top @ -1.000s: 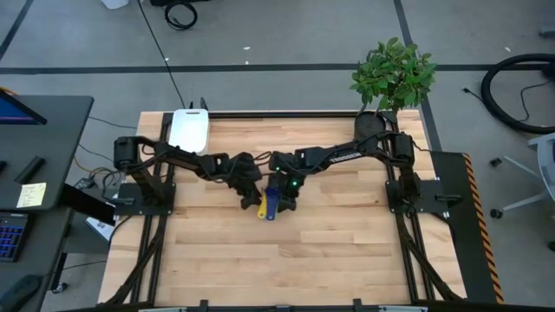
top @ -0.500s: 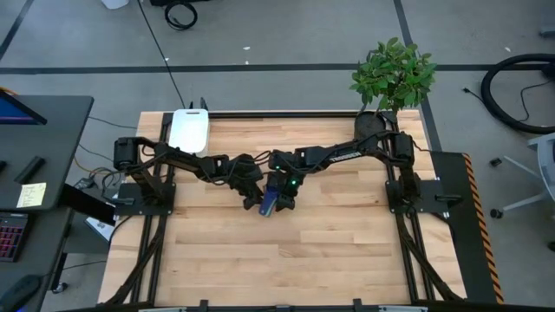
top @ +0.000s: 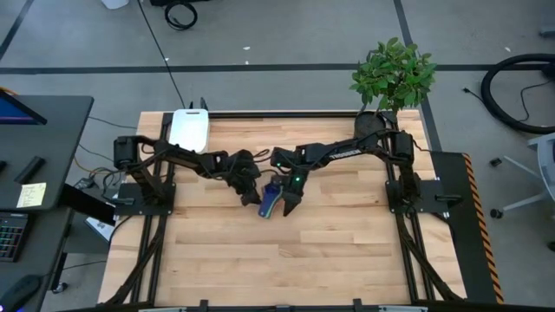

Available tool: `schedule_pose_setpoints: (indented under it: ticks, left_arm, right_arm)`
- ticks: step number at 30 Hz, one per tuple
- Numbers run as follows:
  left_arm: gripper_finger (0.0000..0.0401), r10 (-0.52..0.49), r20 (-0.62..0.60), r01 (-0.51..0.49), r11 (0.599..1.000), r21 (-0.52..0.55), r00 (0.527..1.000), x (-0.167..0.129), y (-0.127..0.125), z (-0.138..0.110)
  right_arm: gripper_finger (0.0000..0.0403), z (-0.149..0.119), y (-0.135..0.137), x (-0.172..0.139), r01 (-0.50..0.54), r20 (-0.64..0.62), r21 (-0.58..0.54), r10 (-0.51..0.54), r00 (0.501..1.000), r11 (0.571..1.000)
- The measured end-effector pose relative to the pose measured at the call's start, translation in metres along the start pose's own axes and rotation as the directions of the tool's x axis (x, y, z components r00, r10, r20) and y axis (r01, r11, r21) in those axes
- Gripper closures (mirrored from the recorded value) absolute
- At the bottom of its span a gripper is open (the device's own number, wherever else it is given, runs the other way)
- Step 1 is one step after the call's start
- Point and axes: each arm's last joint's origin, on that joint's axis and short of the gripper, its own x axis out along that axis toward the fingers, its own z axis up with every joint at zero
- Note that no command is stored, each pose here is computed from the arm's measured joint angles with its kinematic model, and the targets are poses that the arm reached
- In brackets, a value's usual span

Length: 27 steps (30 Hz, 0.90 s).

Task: Nest measuring cups in basket
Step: Put the nested measuring cups into the white bin

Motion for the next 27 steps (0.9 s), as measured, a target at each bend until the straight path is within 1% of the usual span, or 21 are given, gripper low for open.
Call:
schedule_pose_setpoints:
  ticks: [3, 5, 8, 11, 13, 17, 20, 22, 27]
  left_arm:
    - [0.0177, -0.004, -0.025, 0.003, 0.999, -0.051, 1.0, -0.007, 0.009, 0.001]
    - [0.0177, -0.027, -0.041, 0.024, 0.997, -0.068, 0.999, -0.014, 0.015, 0.002]
    - [0.0177, -0.124, -0.079, 0.115, 0.987, -0.11, 0.989, -0.025, 0.024, 0.004]
    - [0.0177, -0.267, -0.09, 0.249, 0.953, -0.17, 0.959, -0.036, 0.029, 0.008]
    - [0.0177, -0.314, -0.096, 0.288, 0.933, -0.215, 0.945, -0.039, 0.031, 0.008]
    - [0.0177, -0.337, -0.125, 0.304, 0.926, -0.225, 0.933, -0.036, 0.027, 0.005]
    - [0.0177, -0.298, -0.137, 0.258, 0.934, -0.249, 0.945, -0.03, 0.021, 0.002]
    - [0.0177, -0.277, -0.144, 0.237, 0.94, -0.244, 0.95, -0.027, 0.017, 0.001]
    - [0.0177, -0.276, -0.145, 0.236, 0.94, -0.245, 0.95, -0.025, 0.014, 0.0]
  right_arm:
    - [0.028, -0.005, -0.001, 0.001, -0.009, -0.036, -0.011, 0.008, 0.999, 1.0]
    - [0.0281, -0.01, -0.001, 0.002, -0.004, -0.067, -0.012, 0.003, 0.998, 1.0]
    - [0.0281, -0.017, -0.001, 0.004, 0.008, -0.115, -0.008, -0.008, 0.993, 1.0]
    - [0.028, -0.023, 0.0, 0.005, 0.002, -0.151, -0.005, -0.002, 0.989, 1.0]
    - [0.028, -0.024, 0.0, 0.006, 0.001, -0.161, -0.012, -0.003, 0.987, 1.0]
    - [0.0282, -0.024, 0.0, 0.006, -0.001, -0.163, -0.022, -0.002, 0.987, 1.0]
    - [0.0281, -0.025, 0.0, 0.006, -0.003, -0.165, -0.02, 0.0, 0.986, 1.0]
    - [0.0281, -0.025, 0.0, 0.006, -0.003, -0.167, -0.017, 0.0, 0.986, 1.0]
    - [0.0283, -0.026, 0.0, 0.006, -0.005, -0.171, -0.013, 0.003, 0.985, 1.0]
